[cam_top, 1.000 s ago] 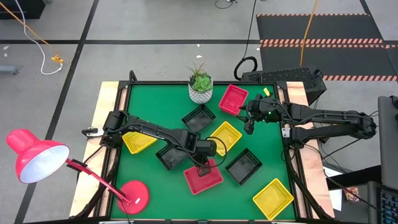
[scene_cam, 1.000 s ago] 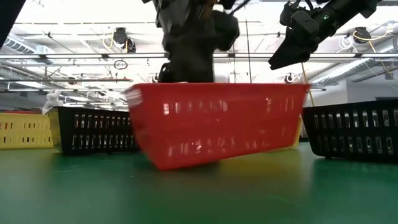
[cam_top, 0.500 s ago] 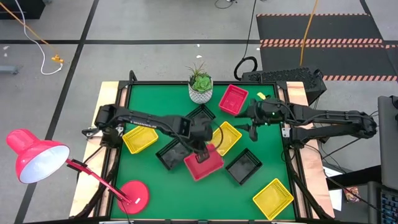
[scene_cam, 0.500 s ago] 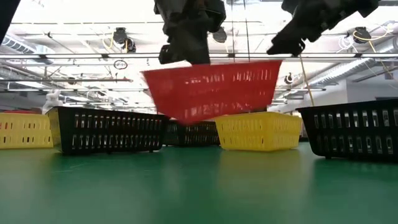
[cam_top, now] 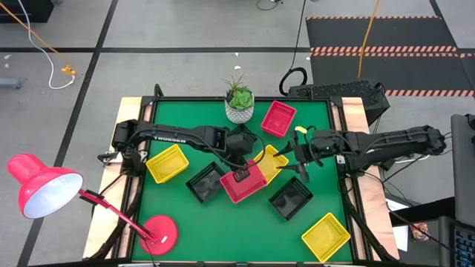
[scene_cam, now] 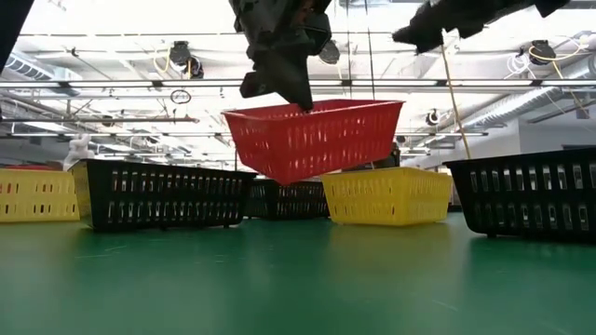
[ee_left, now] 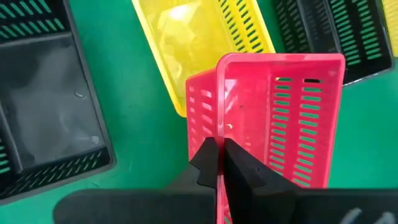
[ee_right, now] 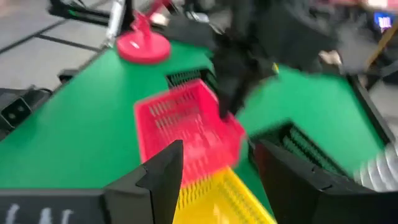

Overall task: Stack baskets by color
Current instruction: Stack the bottom orange bin on the top orange bins

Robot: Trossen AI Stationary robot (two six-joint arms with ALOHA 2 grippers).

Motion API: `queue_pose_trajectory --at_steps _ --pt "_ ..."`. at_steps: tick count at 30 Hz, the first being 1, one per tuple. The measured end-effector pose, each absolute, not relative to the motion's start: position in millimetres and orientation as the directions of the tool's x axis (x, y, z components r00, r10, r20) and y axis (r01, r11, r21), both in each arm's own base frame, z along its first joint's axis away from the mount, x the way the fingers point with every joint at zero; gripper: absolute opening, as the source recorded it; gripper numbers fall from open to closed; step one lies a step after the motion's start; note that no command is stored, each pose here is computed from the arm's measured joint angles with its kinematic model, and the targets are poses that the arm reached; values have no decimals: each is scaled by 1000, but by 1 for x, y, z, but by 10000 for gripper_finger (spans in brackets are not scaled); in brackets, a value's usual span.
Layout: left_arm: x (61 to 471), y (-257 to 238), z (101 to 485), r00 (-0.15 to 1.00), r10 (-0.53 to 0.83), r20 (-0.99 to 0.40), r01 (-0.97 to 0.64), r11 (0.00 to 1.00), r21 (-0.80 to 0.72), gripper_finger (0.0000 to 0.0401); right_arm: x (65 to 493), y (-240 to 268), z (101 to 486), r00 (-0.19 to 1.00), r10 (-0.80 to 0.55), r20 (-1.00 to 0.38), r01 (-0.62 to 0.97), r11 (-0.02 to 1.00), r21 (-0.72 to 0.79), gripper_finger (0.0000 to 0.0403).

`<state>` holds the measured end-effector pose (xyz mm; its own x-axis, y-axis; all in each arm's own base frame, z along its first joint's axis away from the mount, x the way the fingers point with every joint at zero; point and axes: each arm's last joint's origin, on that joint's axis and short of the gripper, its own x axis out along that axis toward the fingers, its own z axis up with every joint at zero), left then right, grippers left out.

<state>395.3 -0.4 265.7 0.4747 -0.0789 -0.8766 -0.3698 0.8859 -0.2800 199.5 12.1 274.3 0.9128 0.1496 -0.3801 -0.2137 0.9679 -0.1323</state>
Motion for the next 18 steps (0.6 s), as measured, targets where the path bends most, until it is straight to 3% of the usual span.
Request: queue_pose_trajectory --at_steps 10,18 --pt "395 12 266 479 -91 -873 -371 881 -295 6 212 31 277 927 225 -300 -289 939 -187 161" --pt "395 13 266 479 -89 -874 -364 885 -290 6 213 31 278 941 181 -286 -243 949 -199 161"
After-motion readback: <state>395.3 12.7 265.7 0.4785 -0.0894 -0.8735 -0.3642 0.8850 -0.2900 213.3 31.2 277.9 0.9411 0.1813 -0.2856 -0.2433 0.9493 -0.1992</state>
